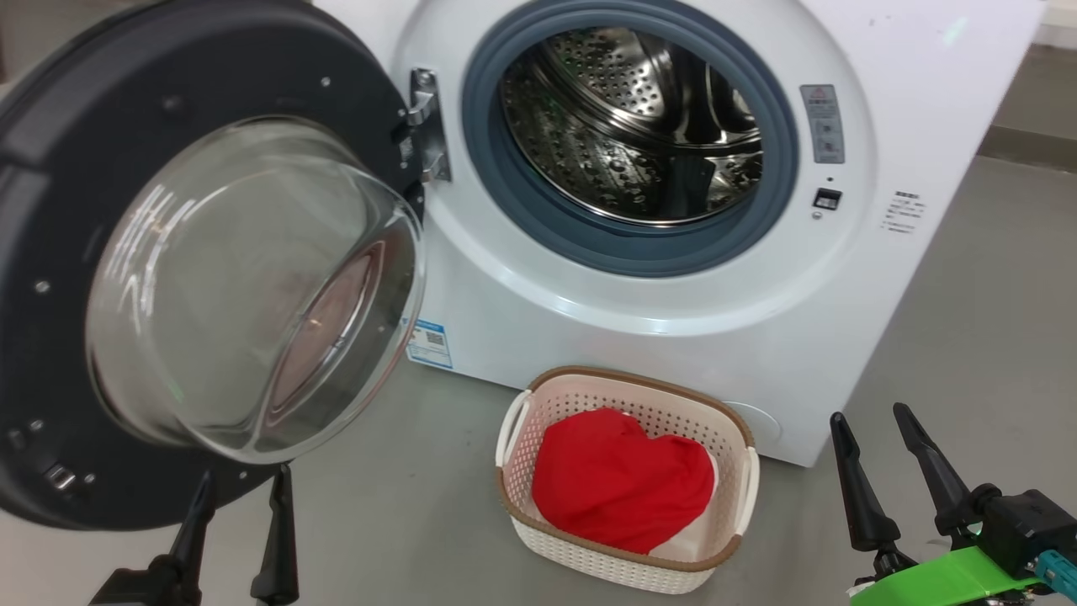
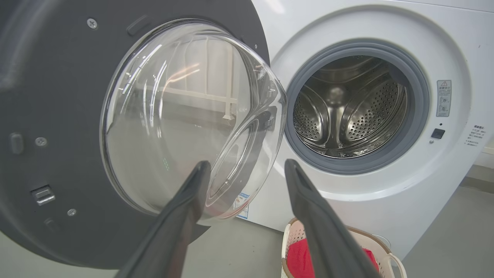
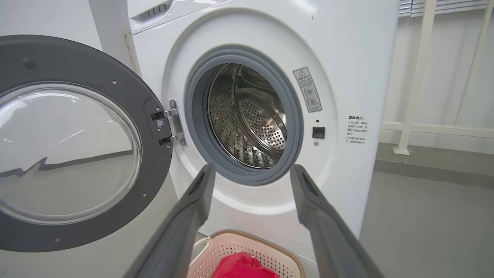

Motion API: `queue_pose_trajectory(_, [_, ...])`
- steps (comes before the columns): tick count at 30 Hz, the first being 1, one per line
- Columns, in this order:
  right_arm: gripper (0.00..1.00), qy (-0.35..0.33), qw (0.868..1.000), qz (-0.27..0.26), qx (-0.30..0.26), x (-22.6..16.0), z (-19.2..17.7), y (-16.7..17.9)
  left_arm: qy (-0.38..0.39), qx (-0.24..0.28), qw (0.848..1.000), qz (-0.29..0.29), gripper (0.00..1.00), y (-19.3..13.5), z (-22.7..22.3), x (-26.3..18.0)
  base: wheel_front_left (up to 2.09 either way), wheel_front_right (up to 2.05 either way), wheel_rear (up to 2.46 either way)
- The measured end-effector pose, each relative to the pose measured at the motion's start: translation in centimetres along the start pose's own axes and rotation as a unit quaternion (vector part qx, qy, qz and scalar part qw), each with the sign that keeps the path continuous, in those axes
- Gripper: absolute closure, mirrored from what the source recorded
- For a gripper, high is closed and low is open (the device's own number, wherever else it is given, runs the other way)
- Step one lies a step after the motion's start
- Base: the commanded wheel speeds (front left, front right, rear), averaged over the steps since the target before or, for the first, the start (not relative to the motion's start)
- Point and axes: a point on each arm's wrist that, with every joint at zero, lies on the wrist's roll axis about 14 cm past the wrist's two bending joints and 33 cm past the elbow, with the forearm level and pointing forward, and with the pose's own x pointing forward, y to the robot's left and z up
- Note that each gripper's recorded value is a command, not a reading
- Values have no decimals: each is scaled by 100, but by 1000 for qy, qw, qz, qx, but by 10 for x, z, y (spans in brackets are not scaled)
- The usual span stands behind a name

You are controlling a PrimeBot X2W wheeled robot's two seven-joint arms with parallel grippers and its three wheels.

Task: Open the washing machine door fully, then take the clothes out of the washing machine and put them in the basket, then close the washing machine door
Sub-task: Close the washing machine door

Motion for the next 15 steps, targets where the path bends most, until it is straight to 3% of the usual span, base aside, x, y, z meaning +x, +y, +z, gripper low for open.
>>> queue_pose_trajectory(15, [0,17,999,33,15,14,-14,24,-1,15,999,45,0,30,5,-12,0,0,0])
